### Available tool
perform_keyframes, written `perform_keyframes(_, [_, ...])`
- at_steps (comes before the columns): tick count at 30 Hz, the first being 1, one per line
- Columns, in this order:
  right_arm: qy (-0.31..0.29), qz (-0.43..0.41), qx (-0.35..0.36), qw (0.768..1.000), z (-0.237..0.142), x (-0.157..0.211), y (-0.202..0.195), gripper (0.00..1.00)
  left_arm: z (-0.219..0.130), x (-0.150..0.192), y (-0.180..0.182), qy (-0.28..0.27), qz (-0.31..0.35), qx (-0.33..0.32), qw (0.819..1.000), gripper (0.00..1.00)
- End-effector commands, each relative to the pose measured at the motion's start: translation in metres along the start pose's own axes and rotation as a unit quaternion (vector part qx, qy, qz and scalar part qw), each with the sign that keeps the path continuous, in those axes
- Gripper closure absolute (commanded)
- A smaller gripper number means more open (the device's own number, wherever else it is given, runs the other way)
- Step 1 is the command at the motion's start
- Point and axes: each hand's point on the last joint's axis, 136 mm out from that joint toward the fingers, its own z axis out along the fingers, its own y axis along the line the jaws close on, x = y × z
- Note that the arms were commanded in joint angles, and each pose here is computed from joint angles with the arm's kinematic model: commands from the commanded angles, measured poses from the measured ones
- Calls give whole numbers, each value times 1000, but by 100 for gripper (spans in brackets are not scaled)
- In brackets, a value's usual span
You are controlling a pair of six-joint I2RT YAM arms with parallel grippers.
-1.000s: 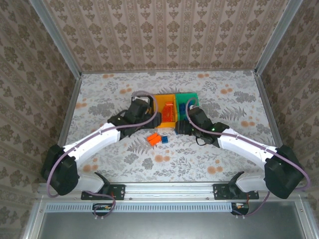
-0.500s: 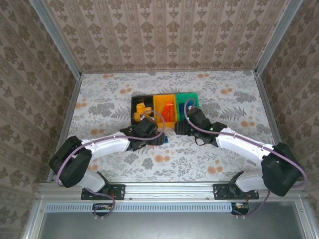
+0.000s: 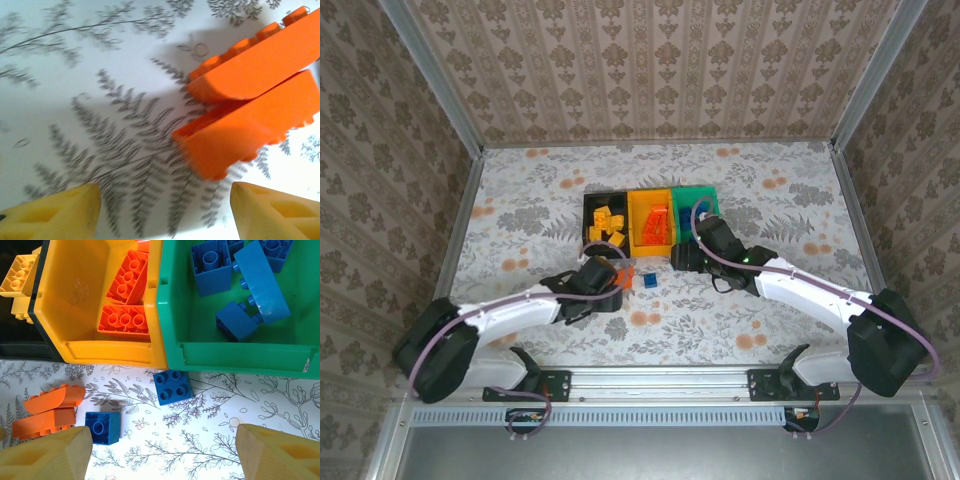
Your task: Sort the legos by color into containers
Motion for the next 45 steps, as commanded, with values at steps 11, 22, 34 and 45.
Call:
perform_keyframes(11, [-8, 4, -2, 1000, -2, -3, -1, 23, -18, -28, -38, -37, 16, 65, 997, 0])
perform_keyframes(22, [-12, -1, 3, 1000, -11, -2, -7, 23, 24, -46, -45, -28, -5, 51, 998, 0])
perform_keyframes(34, [-14, 3, 5, 1000, -8, -1, -10, 23, 33, -31, -32, -13, -12, 35, 999, 39])
perform_keyframes(45, [-19, 11, 3, 1000, -9, -3, -14, 23, -29, -37, -44, -49, 0, 66, 997, 45])
